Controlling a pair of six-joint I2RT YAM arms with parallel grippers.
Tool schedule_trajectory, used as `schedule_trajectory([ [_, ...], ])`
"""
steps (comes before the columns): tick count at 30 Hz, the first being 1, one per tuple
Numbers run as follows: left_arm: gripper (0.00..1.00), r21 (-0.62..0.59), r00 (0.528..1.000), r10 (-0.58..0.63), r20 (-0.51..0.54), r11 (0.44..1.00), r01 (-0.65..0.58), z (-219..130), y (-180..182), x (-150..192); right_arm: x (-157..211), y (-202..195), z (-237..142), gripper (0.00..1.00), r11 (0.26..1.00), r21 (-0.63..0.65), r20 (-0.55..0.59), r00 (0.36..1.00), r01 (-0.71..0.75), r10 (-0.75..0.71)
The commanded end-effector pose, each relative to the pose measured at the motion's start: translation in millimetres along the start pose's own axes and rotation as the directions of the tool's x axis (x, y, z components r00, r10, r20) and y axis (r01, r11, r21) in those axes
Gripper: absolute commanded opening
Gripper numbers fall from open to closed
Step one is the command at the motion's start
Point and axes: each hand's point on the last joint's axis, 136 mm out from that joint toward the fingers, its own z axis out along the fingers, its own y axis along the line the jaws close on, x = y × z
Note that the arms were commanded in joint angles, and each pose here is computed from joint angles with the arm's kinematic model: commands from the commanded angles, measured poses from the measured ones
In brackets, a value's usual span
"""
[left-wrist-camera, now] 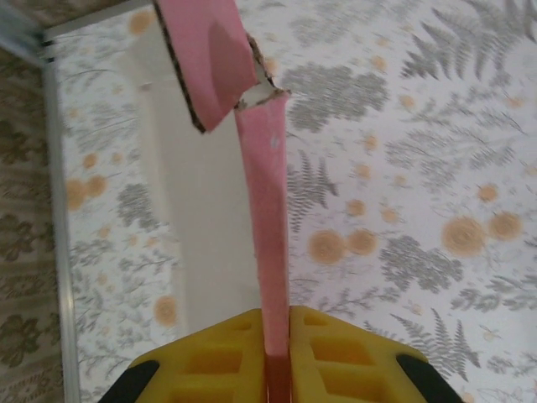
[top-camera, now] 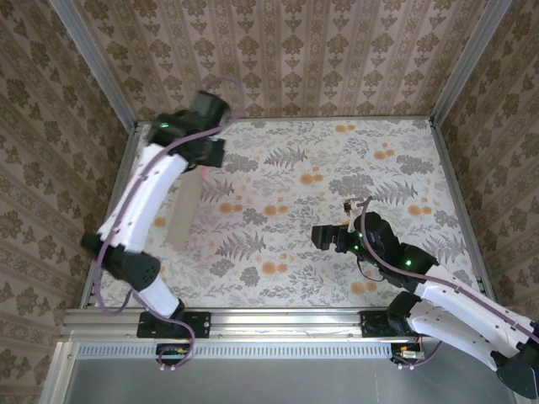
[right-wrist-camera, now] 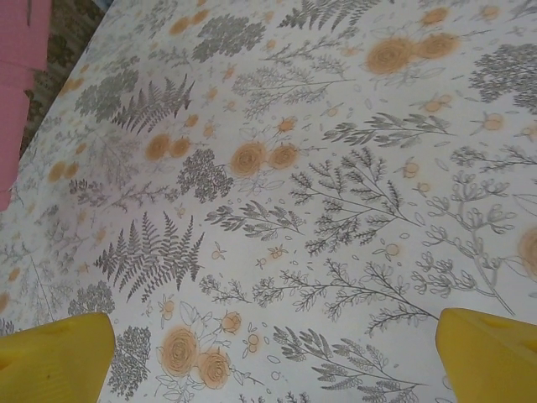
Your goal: Fold the paper box
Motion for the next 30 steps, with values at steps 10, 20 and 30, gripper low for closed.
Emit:
schedule_trajectory([
  [10, 0.28, 0.288, 0.992, 0.051, -0.118, 0.957, -0.015, 77, -187, 10, 17, -35, -32, 0.99, 0.994, 0.102, 0.014, 0.999, -0.042, 0.041],
  [20, 0.56, 0.678, 0.986, -0.169, -0.011, 0.723, 0.132, 42, -165, -2, 18, 0, 2, 0.98, 0.999, -0.013, -0.065, 0.998, -0.029, 0.028],
  [30, 0.90, 0.626, 0.933, -0.359, -0.004, 0.727, 0.282, 57, -42, 47, 15, 89, 74, 1.00, 0.992, -0.120, -0.173, 0.983, 0.045, -0.066],
])
